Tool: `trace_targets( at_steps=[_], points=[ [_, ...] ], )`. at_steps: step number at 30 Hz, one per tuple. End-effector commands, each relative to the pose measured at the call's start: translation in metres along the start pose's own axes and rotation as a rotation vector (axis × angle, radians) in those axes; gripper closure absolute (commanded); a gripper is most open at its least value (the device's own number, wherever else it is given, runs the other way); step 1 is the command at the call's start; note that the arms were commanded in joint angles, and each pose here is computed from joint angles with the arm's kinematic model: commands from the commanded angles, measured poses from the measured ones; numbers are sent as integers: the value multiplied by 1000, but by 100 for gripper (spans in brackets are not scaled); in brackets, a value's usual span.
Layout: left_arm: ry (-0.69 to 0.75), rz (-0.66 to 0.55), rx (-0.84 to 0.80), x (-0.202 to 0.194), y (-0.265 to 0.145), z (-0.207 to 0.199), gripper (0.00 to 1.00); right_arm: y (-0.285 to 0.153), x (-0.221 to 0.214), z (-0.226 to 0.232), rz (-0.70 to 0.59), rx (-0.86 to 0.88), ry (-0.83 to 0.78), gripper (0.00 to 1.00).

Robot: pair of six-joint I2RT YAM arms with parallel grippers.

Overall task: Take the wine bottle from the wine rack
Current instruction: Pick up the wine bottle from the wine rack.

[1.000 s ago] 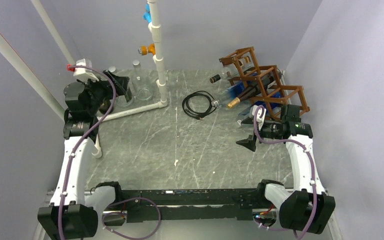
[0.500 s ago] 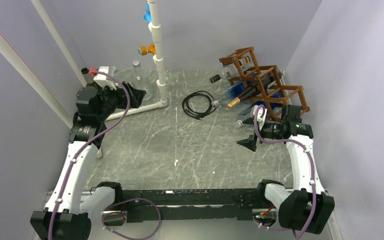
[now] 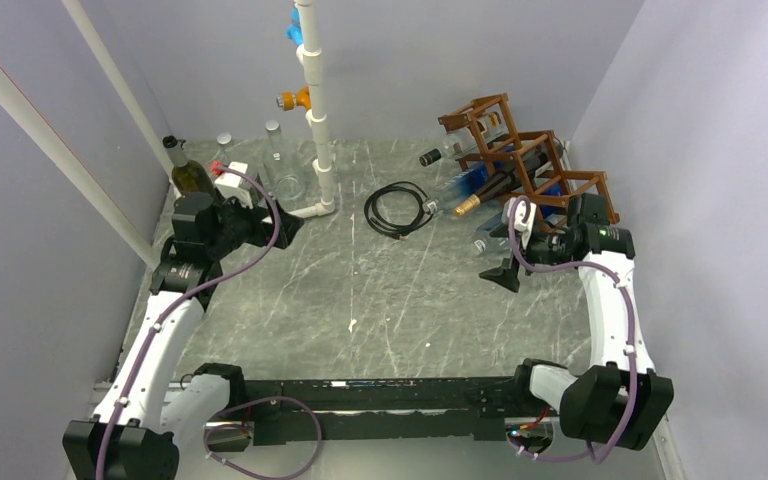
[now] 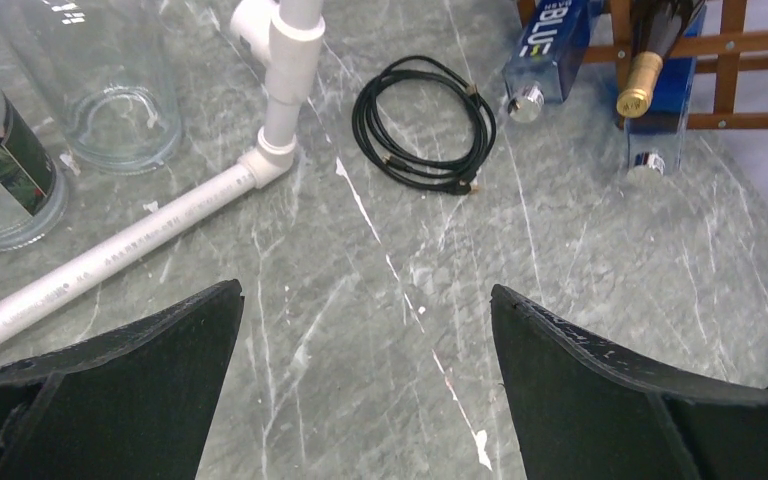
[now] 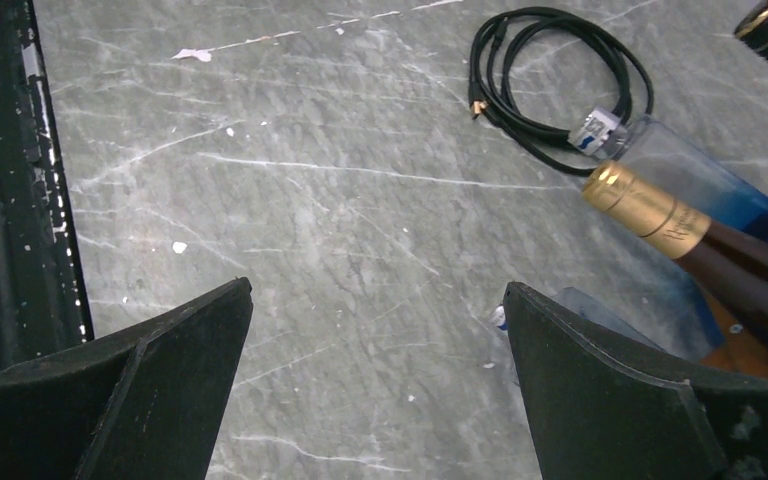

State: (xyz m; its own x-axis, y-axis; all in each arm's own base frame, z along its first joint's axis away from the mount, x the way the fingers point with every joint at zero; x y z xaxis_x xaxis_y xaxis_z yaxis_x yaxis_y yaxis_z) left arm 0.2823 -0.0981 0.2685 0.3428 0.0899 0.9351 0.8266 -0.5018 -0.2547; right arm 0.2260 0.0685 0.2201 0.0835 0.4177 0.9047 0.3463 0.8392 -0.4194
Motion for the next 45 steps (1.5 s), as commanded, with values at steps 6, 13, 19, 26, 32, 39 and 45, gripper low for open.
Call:
trace_targets(
  at_steps=[6, 13, 19, 26, 32, 39, 45],
  points=[
    [77, 25, -68, -12, -6, -8, 0, -18, 32, -26, 43, -45, -18, 0],
    [75, 25, -89, -15, -10, -12, 1, -22, 45, -60, 70, -113, 41, 0],
    [73, 27, -82, -17, -11, -12, 0, -19, 52, -83, 130, -152, 21, 0],
    [61, 44, -83, -21, -10, -11, 1, -4, 63, -96, 255, -162, -107, 0],
    [58, 55, -79, -23, -9, -10, 1, 13, 76, -107, 349, -149, -249, 0],
    [57, 66, -72, -25, -7, -8, 1, 33, 92, -116, 380, -112, -403, 0],
    [56, 76, -64, -27, -6, -6, 1, 47, 103, -131, 418, -119, -502, 0]
  ],
)
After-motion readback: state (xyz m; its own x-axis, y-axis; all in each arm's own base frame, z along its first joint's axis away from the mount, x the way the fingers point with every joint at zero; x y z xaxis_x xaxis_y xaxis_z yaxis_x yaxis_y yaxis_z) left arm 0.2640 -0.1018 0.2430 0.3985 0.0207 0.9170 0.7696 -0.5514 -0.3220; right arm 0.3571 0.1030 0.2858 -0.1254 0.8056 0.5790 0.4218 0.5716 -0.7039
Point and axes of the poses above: each gripper's point midway between its finger pads, its own y axis out along the fingers, its own z axis along the line the jaws close on, x = y × z, the point moved 3 cm from there along -y, back along the fingers, and after that the axes turned 3 degrees about y, right-handed, at the moved point
